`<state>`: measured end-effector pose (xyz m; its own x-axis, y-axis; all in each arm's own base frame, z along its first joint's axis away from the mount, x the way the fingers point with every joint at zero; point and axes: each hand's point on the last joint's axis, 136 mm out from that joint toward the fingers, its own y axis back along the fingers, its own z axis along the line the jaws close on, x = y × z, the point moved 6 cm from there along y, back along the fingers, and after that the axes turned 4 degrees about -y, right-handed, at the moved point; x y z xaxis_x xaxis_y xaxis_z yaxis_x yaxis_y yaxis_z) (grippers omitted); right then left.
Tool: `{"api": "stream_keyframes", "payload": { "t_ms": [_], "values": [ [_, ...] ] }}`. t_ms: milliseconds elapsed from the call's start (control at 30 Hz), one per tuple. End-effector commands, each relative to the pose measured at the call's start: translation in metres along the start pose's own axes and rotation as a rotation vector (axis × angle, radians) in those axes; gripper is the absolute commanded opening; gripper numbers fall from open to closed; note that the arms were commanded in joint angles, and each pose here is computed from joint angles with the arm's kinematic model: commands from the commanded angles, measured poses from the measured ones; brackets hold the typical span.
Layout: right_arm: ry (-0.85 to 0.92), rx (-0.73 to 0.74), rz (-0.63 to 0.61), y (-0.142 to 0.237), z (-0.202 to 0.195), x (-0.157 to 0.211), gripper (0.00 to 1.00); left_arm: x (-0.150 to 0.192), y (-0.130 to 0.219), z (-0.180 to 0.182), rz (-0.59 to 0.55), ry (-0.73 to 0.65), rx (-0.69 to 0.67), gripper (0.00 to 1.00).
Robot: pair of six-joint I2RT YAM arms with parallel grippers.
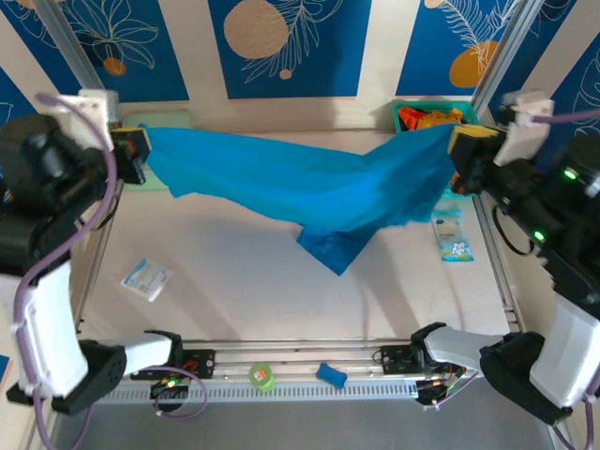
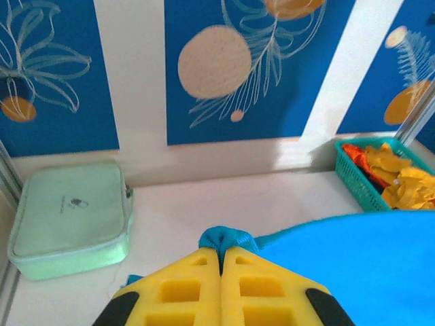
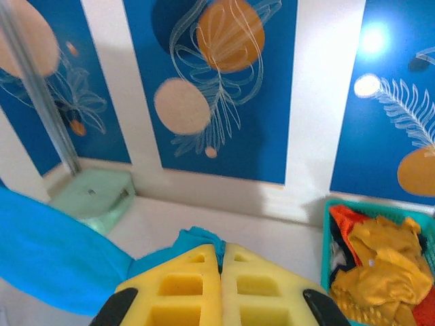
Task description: Fold and stack the t-shirts
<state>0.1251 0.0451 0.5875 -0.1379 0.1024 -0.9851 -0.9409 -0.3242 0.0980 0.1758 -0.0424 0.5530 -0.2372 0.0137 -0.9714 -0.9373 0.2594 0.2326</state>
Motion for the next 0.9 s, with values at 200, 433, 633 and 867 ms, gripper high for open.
{"api": "stream_keyframes", "payload": {
  "t_ms": [200, 433, 633, 867],
  "values": [
    [-0.027, -0.156, -0.157, 0.092, 0.009, -0.015, 0.00, -0.007, 0.116, 0.002, -0.289, -0.012, -0.099, 0.00],
    [0.019, -0.057, -0.258, 0.106, -0.002, -0.027, 0.00, -0.016, 0.125, 0.008, -0.353, -0.002, -0.158, 0.00],
    [0.111, 0.090, -0.256, 0.066, -0.015, -0.042, 0.00, -0.028, 0.093, 0.017, -0.331, -0.028, -0.219, 0.00],
    [0.320, 0.290, -0.187, -0.029, -0.011, -0.049, 0.00, -0.029, 0.014, 0.033, -0.216, -0.097, -0.320, 0.00]
  ]
}}
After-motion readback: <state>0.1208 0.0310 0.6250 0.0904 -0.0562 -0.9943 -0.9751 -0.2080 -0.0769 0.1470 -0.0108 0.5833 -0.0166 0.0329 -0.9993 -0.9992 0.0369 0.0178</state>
